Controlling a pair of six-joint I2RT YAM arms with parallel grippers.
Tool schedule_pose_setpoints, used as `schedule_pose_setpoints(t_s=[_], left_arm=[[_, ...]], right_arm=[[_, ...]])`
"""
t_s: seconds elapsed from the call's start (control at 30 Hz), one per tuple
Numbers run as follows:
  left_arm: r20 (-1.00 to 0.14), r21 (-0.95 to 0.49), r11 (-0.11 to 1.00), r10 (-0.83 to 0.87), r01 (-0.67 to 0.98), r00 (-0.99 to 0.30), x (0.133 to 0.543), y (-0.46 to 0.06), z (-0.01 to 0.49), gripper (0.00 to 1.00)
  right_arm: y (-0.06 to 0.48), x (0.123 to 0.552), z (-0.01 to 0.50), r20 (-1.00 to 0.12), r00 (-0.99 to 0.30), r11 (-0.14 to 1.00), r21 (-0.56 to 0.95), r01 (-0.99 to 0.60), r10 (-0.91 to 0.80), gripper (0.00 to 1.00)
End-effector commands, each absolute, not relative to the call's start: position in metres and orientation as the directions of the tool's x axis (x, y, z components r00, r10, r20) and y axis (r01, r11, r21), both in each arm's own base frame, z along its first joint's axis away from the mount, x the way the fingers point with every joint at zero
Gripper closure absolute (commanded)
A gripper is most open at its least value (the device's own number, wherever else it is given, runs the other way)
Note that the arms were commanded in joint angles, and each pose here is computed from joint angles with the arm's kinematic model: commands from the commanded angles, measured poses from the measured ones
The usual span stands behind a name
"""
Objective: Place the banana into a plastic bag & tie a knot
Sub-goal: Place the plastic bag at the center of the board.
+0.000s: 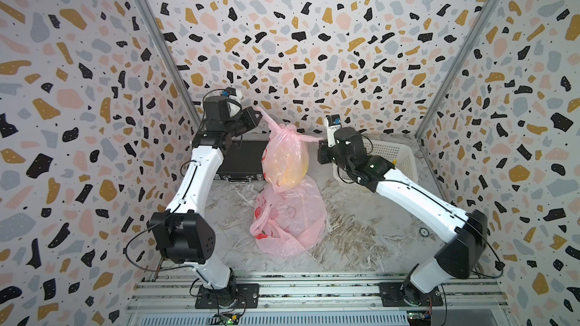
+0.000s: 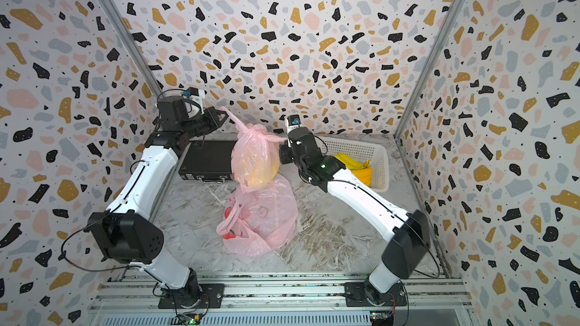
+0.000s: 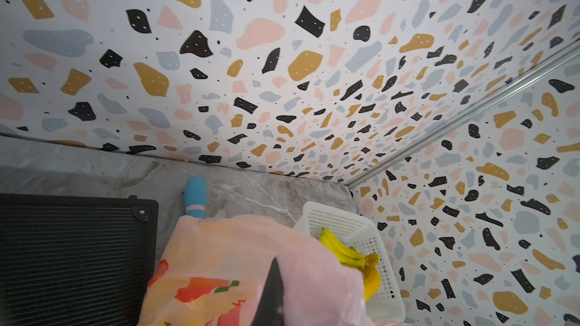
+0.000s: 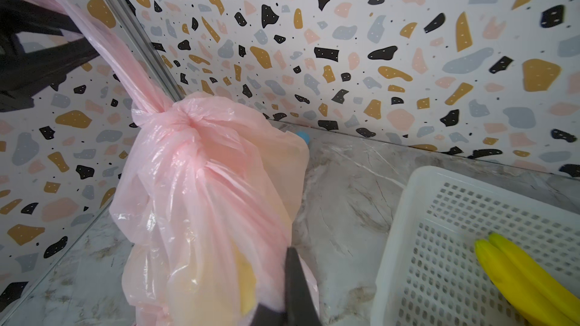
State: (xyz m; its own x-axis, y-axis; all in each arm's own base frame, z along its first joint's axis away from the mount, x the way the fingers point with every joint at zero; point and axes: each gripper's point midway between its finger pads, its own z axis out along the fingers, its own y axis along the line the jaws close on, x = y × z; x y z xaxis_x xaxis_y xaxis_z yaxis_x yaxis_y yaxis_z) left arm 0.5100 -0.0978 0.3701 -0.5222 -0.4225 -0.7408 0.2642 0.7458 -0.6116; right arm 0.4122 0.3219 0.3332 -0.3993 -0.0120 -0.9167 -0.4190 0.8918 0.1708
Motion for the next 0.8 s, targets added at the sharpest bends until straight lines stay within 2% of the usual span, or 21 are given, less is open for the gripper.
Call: schedule_pose_setpoints(t_s=[0.0, 0.3, 0.57, 0.67, 0.77], left_arm=[[-0.790, -0.567, 0.760, -0.392, 0.317, -0.472, 0.535, -0.090, 0.380, 1.00], [-0.779, -0.595, 0.684, -0.364, 0.421, -0.511, 0.591, -0.108, 0.363, 1.00], [-0.766, -0.635, 0.584, -0.390, 0.505, -0.511, 0.615, -0.125, 0.367, 1.00], [-0.761, -0.636, 0.592, -0.376, 0.495, -0.528, 0.620, -0.132, 0.354, 1.00], [-0.745, -0.647, 0.605, -0.370, 0.465, -0.555, 0.626, -0.135, 0.329, 1.00]], right_arm=[[0.332, 0.440, 0.362, -0.934, -0.358, 0.870, 0.194, -0.453, 0.022, 1.00], [0.315, 0.516, 0.372, -0.926, -0.368, 0.880, 0.245, -0.408, 0.087, 1.00], [0.298, 0.535, 0.373, -0.924, -0.369, 0.880, 0.257, -0.399, 0.102, 1.00], [0.291, 0.537, 0.369, -0.924, -0.367, 0.883, 0.257, -0.393, 0.106, 1.00], [0.287, 0.544, 0.340, -0.900, -0.424, 0.887, 0.275, -0.370, 0.102, 1.00]])
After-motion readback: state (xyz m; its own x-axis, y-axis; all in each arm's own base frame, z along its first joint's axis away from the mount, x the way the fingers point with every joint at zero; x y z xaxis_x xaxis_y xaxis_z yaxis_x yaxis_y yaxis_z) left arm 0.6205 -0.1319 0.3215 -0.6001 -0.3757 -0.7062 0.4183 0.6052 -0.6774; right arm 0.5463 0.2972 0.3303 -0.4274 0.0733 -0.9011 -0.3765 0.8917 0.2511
